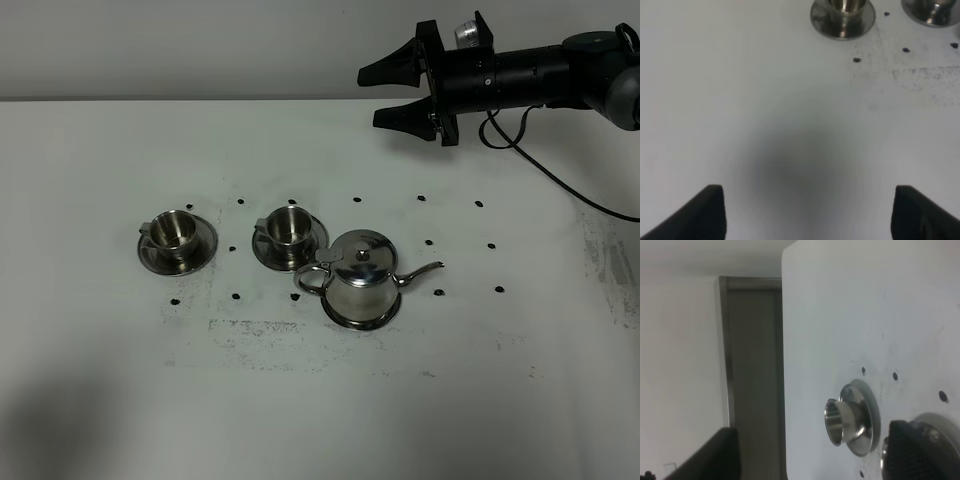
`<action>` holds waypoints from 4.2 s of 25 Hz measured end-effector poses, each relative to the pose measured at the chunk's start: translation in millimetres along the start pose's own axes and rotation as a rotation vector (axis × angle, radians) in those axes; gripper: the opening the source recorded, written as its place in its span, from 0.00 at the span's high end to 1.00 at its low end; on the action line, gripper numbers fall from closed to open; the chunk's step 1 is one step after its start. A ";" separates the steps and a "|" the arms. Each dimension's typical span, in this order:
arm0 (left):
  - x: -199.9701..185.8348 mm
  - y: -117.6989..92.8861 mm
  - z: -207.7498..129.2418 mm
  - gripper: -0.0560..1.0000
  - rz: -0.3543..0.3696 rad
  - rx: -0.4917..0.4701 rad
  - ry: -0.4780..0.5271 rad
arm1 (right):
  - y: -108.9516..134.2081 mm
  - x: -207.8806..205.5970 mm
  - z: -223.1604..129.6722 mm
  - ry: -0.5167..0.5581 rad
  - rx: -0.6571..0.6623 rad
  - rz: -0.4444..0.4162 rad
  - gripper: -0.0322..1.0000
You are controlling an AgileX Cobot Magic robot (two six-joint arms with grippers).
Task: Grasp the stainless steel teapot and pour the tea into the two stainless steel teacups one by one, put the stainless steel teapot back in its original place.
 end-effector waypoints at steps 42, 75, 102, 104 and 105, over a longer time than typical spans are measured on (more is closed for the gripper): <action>-16.6 -8.2 -29.5 0.32 0.051 0.008 -0.141 | 1.5 1.8 -1.2 0.003 -0.028 0.006 0.40; -14.4 -11.2 -30.2 0.32 0.033 0.003 -0.140 | 123.1 -35.9 -105.5 0.010 -0.700 -0.719 0.40; -14.4 -11.2 -30.2 0.32 0.033 0.003 -0.140 | 44.1 13.2 -95.3 -0.072 -0.963 -1.140 0.40; -14.4 -11.2 -30.2 0.32 0.033 0.003 -0.140 | 37.2 19.3 -101.3 -0.072 -0.987 -1.132 0.40; -14.4 -11.2 -30.2 0.32 0.033 0.003 -0.140 | 37.2 23.3 -103.3 -0.075 -1.007 -1.125 0.40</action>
Point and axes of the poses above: a point on each arm's last joint axis where the gripper is mounted, x pointing out along that axis toward the gripper, y along the wrist's bending axis when the last joint is at zero, z = x × y, the point moved 8 cm from there along x, pointing out along that axis toward the gripper, and after that the axes turned 10 degrees about x, right-handed, at the moved point
